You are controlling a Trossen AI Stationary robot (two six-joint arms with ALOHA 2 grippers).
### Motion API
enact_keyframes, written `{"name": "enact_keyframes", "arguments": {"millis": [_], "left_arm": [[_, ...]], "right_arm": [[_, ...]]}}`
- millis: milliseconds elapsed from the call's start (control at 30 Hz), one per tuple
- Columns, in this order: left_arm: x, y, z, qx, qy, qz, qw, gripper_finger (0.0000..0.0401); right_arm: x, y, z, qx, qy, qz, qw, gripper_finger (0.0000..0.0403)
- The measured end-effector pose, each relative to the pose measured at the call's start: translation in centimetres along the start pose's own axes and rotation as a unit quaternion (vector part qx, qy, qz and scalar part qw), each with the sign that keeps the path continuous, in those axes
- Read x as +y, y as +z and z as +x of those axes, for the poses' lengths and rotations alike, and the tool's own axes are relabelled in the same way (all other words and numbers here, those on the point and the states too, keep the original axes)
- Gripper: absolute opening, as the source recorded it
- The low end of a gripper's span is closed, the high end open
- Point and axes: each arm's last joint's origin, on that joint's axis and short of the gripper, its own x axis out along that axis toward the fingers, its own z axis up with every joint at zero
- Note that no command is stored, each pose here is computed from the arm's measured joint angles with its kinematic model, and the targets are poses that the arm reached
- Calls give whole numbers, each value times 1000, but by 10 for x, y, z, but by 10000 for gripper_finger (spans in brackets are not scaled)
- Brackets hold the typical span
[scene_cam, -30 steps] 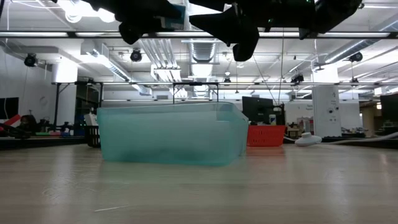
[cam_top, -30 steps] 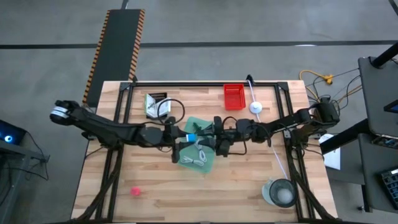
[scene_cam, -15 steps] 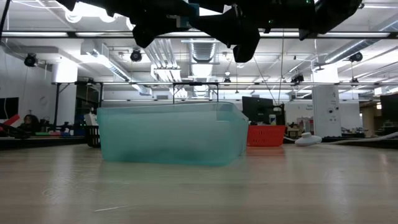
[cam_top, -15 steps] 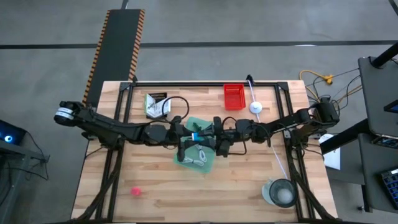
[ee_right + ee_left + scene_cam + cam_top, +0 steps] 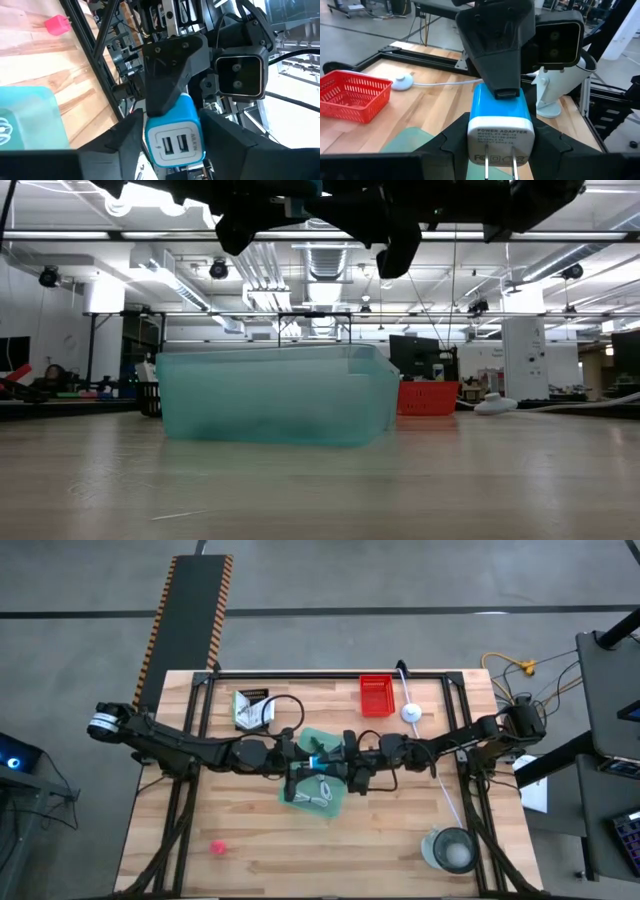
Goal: Pick and place items into bin
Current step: Put the blue charger adapter into the red basket
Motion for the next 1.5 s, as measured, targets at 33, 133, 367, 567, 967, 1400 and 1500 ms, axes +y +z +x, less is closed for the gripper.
{"name": "enact_keyframes", "arguments": {"millis": [33, 133, 367, 567, 967, 1400, 1500], "left_arm": [[0, 0, 0, 1, -1, -1, 1000, 133], [-1, 0, 0, 3, -11, -5, 1000, 133], [0, 0, 0, 1, -7, 3, 1000, 208], [1, 8, -10, -5, -9, -2, 1000, 272], [7, 22, -50, 28, -4, -20, 999, 285], [9, 15, -49, 55, 5, -13, 998, 286], [9, 15, -49, 56, 8, -12, 998, 286]], "right_arm": [[0, 1, 0, -1, 0, 0, 1000, 165], [2, 4, 0, -4, 1, -3, 1000, 139], [2, 3, 0, 52, -21, 2, 998, 139], [-2, 0, -2, 78, -35, 63, 994, 138], [-30, -48, -21, 198, -55, 157, 966, 138], [-77, -157, -80, 396, -106, 450, 793, 138], [-88, -171, -90, 447, -111, 508, 728, 138]]}}
